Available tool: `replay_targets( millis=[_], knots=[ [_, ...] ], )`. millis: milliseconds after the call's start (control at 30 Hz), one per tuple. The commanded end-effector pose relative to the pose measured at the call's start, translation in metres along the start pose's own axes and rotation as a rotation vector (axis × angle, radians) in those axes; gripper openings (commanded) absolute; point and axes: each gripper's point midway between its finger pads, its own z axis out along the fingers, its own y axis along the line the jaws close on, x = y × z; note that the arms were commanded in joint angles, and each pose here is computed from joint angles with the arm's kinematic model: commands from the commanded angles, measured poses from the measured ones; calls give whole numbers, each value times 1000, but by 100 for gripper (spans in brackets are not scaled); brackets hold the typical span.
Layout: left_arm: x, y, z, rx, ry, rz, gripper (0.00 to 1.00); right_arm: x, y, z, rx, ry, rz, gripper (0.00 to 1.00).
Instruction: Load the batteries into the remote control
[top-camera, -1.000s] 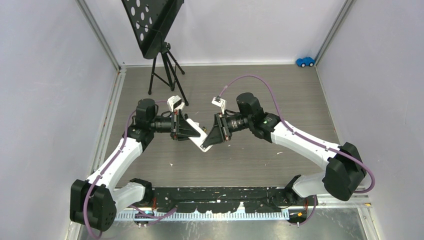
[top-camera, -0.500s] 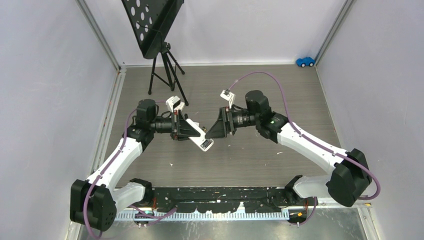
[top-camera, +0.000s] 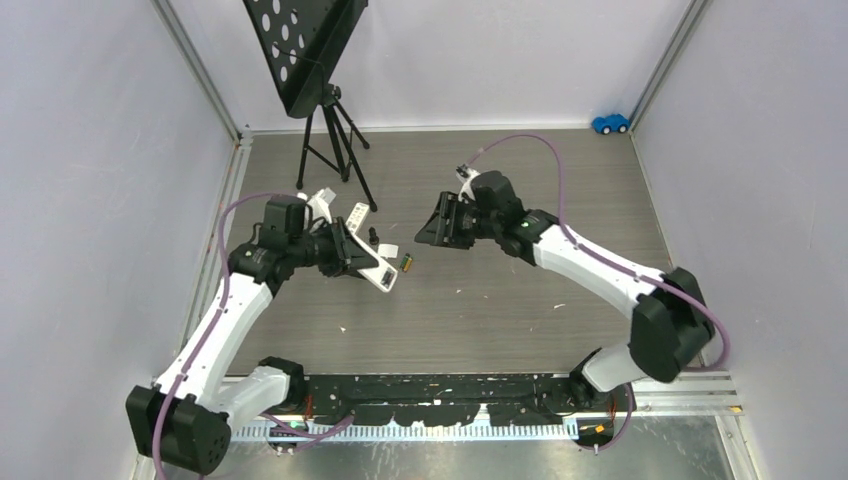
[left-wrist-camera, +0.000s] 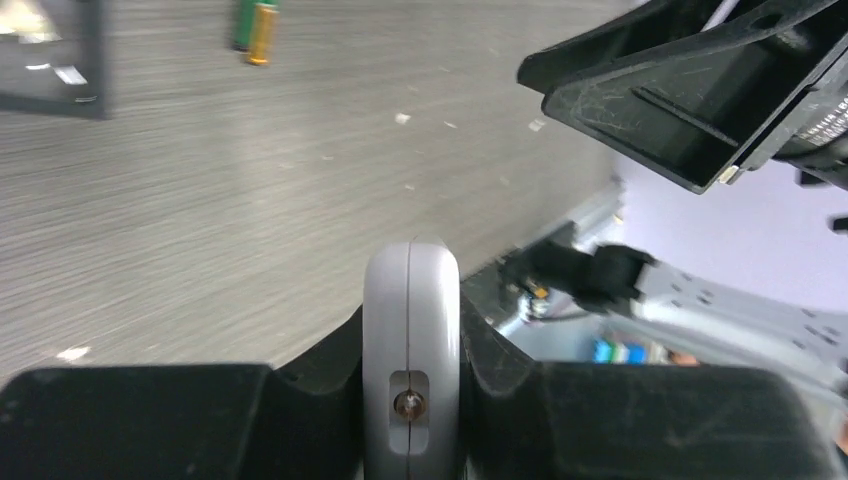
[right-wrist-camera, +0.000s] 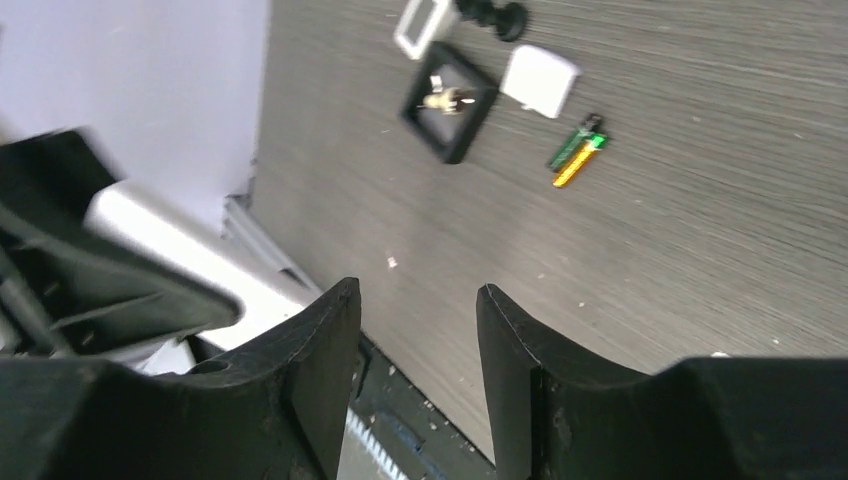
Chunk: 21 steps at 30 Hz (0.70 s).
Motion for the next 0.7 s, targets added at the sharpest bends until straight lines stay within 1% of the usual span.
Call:
replay_targets(
  millis=[0,133,233,333,433,533,600,667],
  knots=[
    [-19,41,-30,-289,-182,71,0,-6,-19,26,198,-48,9,51],
    [-20,30,-39,-237,-239,141,0,6,-29,51,267,-32,-9,52],
    [-20,27,-42,-221,-257,174,0,13,-34,72,287,-5,-86,55],
    [-21,31,-46,-247,-275,187,0,13,-39,88,311,32,-247,59],
    [-20,32,-48,-260,-273,188,0,3,-53,102,370,67,-452,64],
    [-21,32,-48,-261,-273,188,0,1,-68,117,393,126,-617,71],
    [-21,31,-49,-263,-276,187,0,-2,-75,126,390,158,-710,74],
    [-24,27,-54,-264,-285,200,0,2,-76,136,361,202,-766,75]
  ],
)
